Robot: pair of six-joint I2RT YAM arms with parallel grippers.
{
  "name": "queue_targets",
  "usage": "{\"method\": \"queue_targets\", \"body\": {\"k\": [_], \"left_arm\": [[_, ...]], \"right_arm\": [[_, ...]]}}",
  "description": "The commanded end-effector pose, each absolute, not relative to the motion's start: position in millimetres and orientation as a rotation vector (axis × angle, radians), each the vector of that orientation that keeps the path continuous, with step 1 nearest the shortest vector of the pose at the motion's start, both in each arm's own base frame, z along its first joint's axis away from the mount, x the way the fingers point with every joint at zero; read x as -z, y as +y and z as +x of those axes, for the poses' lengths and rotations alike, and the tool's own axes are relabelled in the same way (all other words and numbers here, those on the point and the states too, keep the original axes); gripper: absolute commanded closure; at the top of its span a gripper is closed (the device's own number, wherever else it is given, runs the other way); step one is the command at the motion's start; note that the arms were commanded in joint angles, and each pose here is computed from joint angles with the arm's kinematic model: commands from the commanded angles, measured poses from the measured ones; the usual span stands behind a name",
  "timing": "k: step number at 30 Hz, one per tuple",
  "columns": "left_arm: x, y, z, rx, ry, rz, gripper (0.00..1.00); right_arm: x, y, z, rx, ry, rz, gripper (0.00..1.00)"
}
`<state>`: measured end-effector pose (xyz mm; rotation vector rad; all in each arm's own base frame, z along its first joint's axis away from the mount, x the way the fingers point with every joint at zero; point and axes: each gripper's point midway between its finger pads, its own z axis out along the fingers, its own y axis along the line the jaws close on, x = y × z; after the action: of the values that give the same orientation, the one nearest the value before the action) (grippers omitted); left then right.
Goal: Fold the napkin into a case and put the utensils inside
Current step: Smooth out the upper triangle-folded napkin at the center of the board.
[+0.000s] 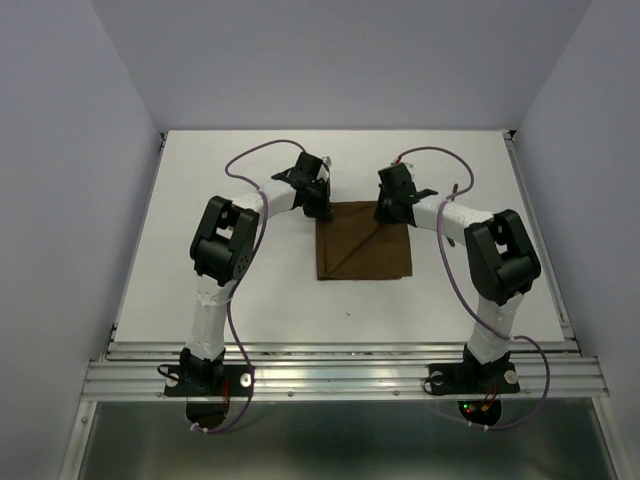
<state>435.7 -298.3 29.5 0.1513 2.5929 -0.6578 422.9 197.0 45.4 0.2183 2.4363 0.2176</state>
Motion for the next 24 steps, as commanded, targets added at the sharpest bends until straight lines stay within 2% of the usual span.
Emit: {"method": "queue_targets", "body": {"k": [1,11,19,24], "left_arm": [[-39.8,-297.0,432.4,0.659,2.589,0.177,1.0],[-47.7,-296.5,434.8,0.651,2.575,0.184,1.0],[-51.1,-293.5,433.4,0.635,2.571,0.196,1.0],[-52.8,-294.6,433.2,0.645,2.569,0.195,1.0]], "right_arm": [[-84.5,171.4,462.1,-0.211,2.319,0.293,0.89],[-36.1,151.8,474.3,-0.165,2.412,0.336,0.9],[-88.3,138.2,487.5,-0.163,2.296,0.374,0.88],[-90.0,118.8,497.8,-0.146,2.29,0.413,0.87]]}}
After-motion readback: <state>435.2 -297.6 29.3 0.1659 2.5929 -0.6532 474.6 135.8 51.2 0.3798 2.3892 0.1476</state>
